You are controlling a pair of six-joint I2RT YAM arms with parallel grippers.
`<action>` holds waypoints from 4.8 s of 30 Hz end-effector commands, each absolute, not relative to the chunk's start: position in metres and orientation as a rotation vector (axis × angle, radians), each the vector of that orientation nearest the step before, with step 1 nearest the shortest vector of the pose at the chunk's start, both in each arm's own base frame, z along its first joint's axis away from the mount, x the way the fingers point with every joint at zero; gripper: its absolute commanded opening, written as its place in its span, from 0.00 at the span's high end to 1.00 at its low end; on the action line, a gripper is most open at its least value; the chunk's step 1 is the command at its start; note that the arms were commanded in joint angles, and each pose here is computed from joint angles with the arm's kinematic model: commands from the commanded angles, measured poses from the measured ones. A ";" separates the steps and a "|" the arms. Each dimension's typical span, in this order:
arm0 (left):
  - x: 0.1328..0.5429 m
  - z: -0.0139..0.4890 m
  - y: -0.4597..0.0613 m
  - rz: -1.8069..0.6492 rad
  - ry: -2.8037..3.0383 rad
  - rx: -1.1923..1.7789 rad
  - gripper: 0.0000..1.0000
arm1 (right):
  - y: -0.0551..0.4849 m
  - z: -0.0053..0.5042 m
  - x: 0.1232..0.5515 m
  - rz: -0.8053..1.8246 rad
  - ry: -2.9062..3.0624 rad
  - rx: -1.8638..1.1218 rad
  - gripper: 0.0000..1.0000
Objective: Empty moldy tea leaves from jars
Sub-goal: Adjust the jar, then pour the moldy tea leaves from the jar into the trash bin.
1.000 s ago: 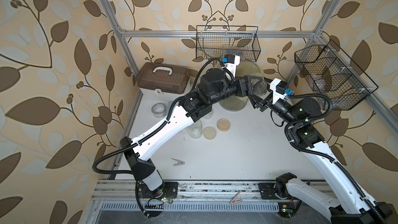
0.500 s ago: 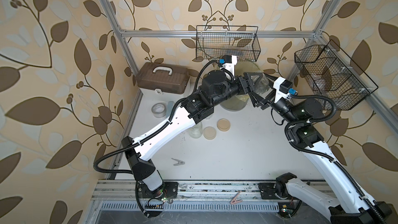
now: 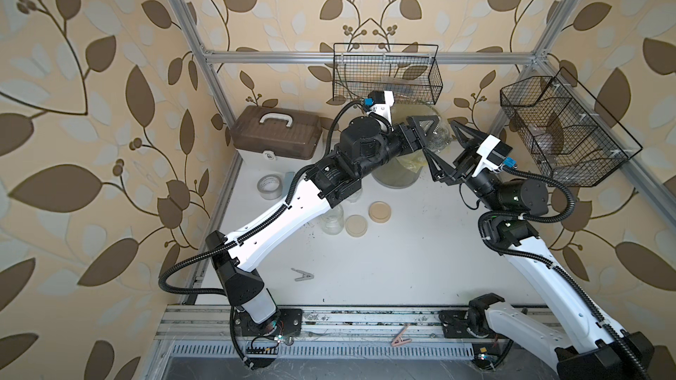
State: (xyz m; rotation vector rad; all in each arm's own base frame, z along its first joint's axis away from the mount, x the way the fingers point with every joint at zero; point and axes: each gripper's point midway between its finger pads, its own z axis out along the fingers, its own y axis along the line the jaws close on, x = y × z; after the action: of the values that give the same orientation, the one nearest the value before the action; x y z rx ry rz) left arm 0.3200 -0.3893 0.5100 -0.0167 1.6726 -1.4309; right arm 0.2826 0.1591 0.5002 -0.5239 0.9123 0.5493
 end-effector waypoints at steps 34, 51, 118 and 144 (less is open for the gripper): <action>0.313 0.584 -0.370 -1.642 1.442 -0.056 0.85 | 0.165 0.530 0.308 0.822 0.647 -0.426 0.11; 0.315 0.581 -0.374 -1.632 1.464 -0.044 0.81 | 0.168 0.533 0.315 0.825 0.655 -0.418 0.32; 0.319 0.514 -0.296 -0.824 1.640 0.149 0.01 | 0.155 0.397 0.513 0.524 1.434 -0.226 0.54; 0.325 0.493 -0.321 -0.776 1.701 0.267 0.01 | 0.154 0.401 0.516 0.473 1.518 -0.242 0.54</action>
State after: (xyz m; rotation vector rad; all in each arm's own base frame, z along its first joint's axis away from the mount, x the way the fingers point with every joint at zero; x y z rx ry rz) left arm 0.3328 -0.3201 0.4752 0.2411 1.7400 -0.7594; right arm 0.5095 0.1539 0.3960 -0.2212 1.5097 0.5114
